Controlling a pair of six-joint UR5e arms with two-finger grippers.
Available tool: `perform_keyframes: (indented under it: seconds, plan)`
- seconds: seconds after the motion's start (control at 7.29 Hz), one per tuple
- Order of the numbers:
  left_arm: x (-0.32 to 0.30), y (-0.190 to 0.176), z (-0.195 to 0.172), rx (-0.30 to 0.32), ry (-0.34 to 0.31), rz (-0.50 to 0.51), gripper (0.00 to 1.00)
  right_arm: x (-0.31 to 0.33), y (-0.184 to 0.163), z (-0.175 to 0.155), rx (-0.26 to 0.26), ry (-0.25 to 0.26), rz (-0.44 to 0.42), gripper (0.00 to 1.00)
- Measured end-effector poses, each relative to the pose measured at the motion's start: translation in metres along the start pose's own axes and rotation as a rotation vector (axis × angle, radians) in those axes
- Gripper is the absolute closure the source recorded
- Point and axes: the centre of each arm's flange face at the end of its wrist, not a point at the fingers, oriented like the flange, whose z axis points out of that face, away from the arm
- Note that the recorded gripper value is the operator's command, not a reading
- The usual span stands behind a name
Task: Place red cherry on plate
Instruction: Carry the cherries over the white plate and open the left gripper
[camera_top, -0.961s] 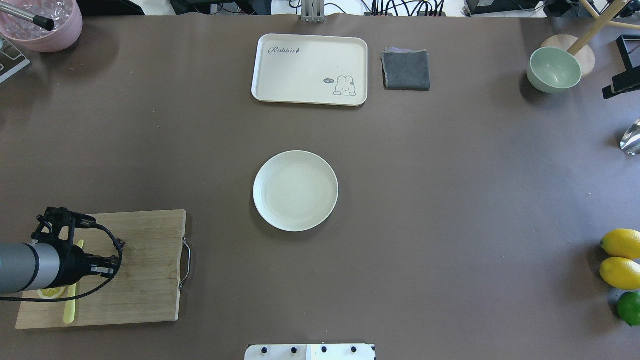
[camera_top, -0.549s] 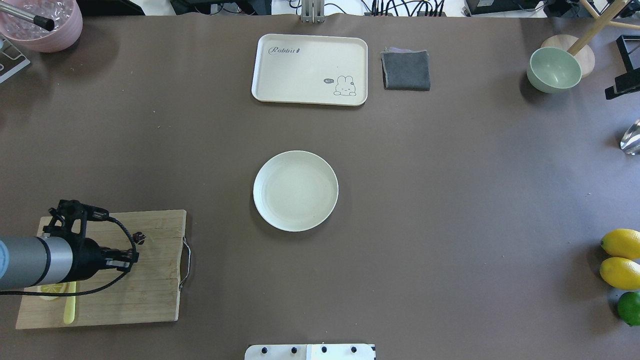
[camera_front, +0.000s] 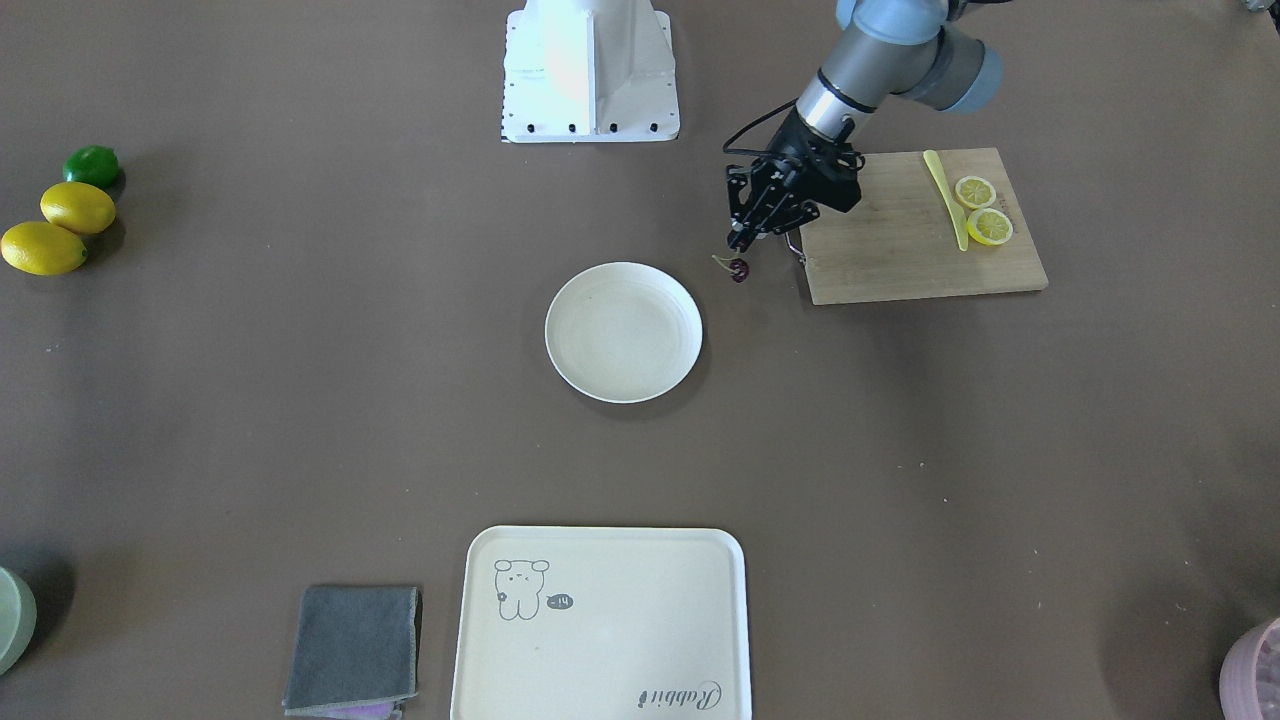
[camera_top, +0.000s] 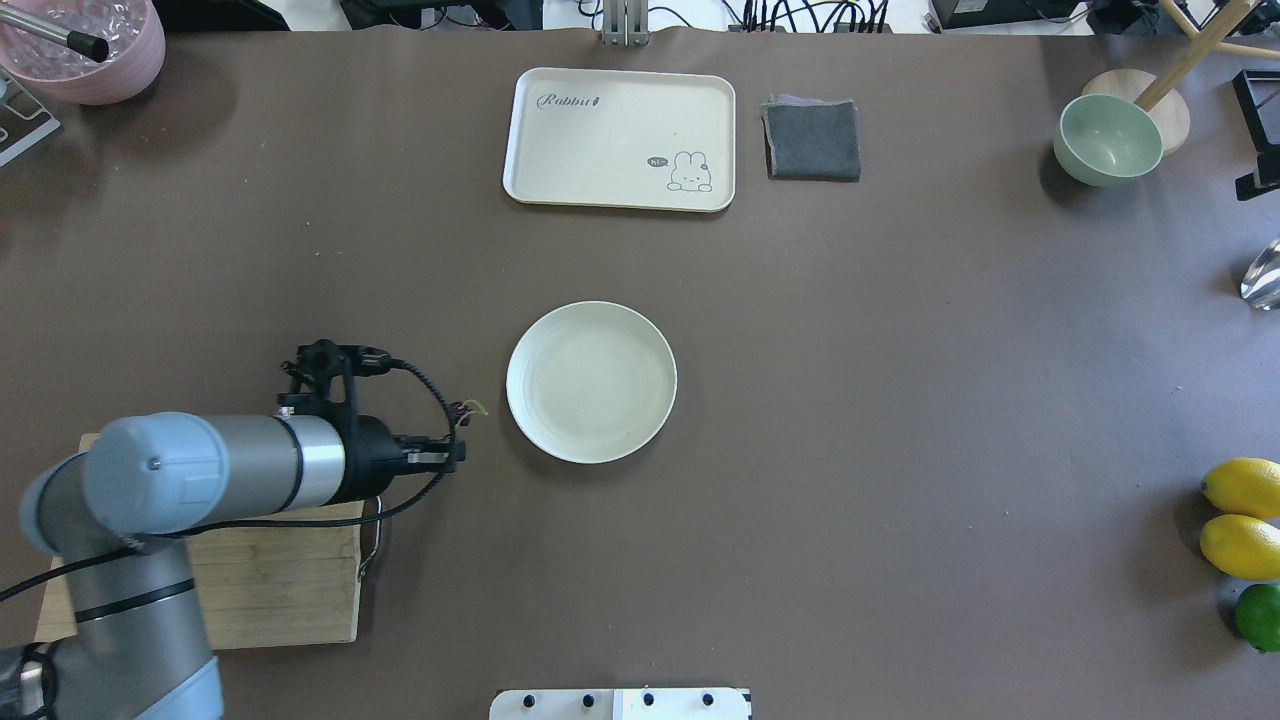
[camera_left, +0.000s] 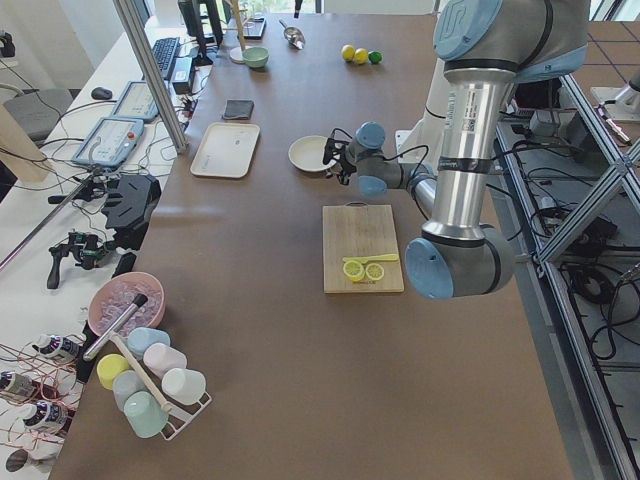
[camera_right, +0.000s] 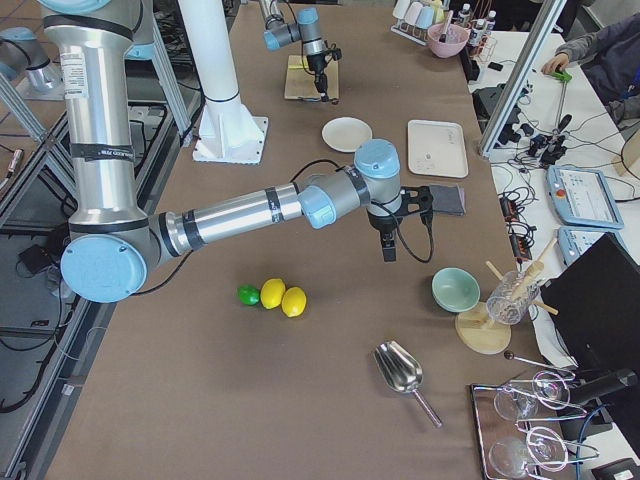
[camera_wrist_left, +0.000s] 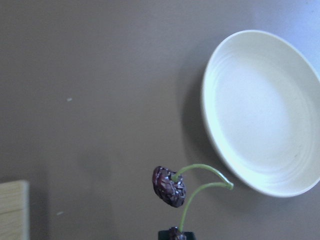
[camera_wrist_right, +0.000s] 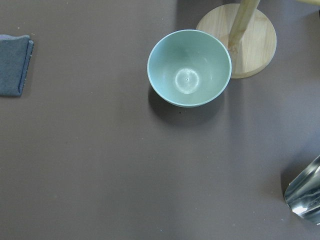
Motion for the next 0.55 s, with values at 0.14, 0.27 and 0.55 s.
perform_keyframes:
  seconds: [0.14, 0.27, 0.55]
  plan:
    - [0.037, -0.011, 0.016, 0.013, 0.019, -0.024, 0.33, 0.002, 0.001, -0.001, -0.001, -0.001, 0.004, 0.00]
    - [0.067, -0.022, 0.032, 0.029, 0.028, -0.044, 0.02, 0.004, 0.002, -0.001, -0.002, -0.001, 0.007, 0.00]
    - [0.085, -0.038, 0.048, 0.077, 0.012, -0.057, 0.02, 0.009, 0.006, -0.001, -0.004, 0.000, 0.013, 0.00]
